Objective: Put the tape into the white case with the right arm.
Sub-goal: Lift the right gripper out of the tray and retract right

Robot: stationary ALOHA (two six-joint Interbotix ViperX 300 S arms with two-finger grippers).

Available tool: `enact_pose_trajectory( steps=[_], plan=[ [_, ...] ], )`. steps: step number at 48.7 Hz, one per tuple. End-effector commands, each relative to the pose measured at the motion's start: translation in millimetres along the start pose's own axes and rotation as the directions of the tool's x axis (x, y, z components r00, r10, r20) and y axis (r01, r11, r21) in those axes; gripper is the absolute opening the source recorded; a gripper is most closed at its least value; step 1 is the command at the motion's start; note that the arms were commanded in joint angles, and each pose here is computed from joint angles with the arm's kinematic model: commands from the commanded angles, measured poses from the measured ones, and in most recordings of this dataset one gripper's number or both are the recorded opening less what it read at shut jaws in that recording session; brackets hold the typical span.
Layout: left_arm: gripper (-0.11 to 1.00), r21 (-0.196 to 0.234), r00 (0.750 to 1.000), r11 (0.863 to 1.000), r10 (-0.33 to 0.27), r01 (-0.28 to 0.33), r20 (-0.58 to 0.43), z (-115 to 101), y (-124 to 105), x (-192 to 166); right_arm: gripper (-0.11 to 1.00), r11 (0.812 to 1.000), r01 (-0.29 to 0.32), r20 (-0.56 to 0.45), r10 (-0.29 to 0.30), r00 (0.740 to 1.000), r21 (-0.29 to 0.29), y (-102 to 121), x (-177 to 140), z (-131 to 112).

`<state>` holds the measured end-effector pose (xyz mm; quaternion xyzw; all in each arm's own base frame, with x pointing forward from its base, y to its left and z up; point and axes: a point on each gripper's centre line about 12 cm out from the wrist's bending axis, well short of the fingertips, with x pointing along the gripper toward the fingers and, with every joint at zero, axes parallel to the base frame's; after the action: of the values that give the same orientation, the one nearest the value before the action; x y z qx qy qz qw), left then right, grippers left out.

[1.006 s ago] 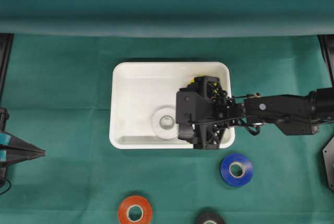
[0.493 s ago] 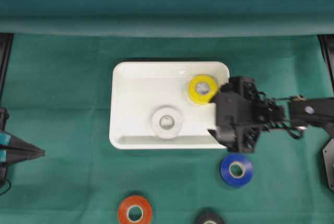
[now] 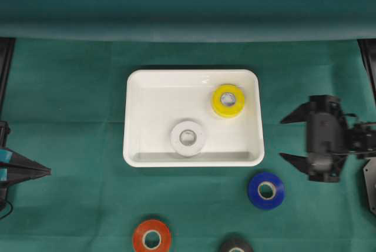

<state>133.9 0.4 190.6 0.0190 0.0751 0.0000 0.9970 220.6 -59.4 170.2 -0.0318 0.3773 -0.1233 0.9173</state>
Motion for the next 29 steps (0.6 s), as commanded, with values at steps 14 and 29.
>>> enact_pose_trajectory(
  steps=[14,29],
  plan=[
    [0.00,-0.003,1.000,1.000,0.017,-0.017,0.012,4.5,2.5,0.6,0.65,0.998,0.003,0.114,-0.009,0.993,0.060,-0.4,-32.3,-22.4],
    [0.00,-0.004,1.000,1.000,0.019,-0.019,0.013,5.2,2.7,0.6,0.65,0.996,-0.010,0.129,-0.002,0.992,0.093,2.6,-36.6,-35.9]
  ],
)
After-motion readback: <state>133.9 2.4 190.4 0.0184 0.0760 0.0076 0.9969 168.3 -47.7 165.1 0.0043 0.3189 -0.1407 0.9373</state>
